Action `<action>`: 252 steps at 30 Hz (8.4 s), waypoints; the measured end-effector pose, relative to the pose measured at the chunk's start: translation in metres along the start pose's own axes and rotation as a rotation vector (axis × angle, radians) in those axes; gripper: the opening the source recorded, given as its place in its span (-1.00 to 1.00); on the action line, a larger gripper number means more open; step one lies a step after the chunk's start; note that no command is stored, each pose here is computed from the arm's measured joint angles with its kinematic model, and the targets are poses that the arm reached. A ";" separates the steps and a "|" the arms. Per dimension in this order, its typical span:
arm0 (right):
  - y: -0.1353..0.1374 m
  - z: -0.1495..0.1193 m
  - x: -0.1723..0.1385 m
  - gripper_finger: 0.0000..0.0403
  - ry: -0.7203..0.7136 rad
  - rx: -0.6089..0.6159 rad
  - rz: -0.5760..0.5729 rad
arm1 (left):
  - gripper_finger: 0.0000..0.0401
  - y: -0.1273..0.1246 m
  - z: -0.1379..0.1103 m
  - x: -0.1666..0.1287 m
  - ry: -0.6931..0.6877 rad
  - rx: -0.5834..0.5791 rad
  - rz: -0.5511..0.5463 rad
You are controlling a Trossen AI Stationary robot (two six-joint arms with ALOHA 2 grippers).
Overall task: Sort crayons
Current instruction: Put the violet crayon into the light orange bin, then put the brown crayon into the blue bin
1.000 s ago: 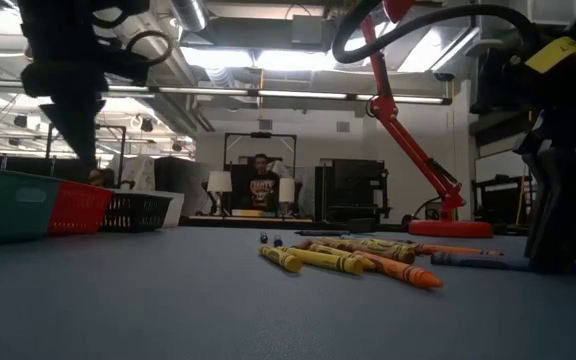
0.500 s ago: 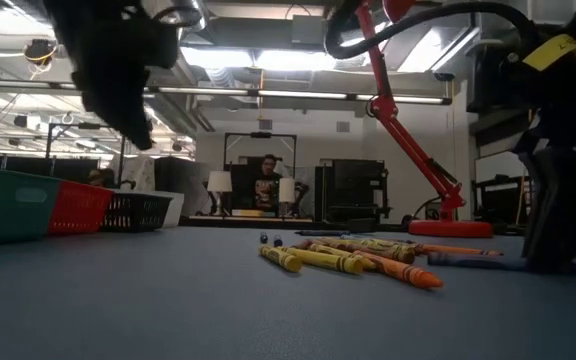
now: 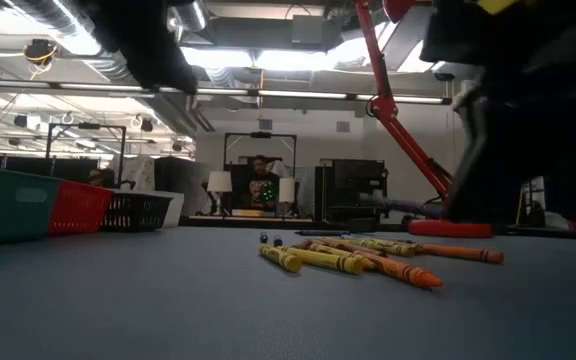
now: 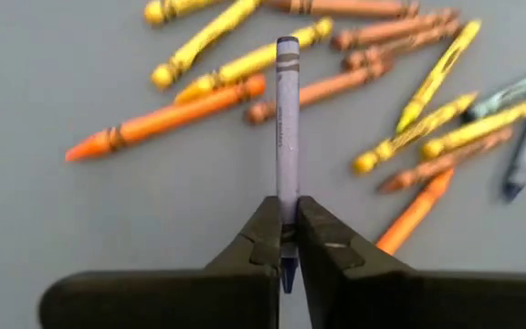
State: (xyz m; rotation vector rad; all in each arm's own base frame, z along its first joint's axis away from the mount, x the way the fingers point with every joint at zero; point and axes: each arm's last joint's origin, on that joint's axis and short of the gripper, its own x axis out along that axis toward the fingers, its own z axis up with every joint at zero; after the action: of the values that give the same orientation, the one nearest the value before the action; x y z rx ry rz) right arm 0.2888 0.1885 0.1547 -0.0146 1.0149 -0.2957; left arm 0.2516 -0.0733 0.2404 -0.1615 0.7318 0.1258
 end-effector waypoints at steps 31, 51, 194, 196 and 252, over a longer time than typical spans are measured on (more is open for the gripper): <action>-0.036 0.105 0.016 -0.91 -0.487 -0.100 0.168 | -0.54 -0.018 0.000 -0.005 -0.055 0.180 -0.089; -0.038 0.102 0.017 -0.91 -0.462 -0.107 0.129 | -0.54 -0.018 0.000 -0.005 -0.055 0.177 -0.087; -0.046 0.043 0.073 -0.19 0.015 0.321 0.058 | -0.55 -0.067 -0.070 -0.043 0.264 -0.376 -0.041; -0.045 0.042 0.075 -0.19 0.018 0.319 0.055 | -0.55 -0.067 -0.070 -0.043 0.264 -0.376 -0.040; -0.062 0.134 0.062 -0.91 -0.376 0.061 0.235 | -0.55 -0.068 -0.061 -0.042 0.054 -0.016 0.006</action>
State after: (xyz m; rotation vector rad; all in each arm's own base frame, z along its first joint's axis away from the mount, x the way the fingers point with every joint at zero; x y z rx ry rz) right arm 0.4164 0.0970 0.1835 0.1004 0.6264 -0.1023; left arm 0.1924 -0.1542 0.2307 -0.1782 0.7853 0.1333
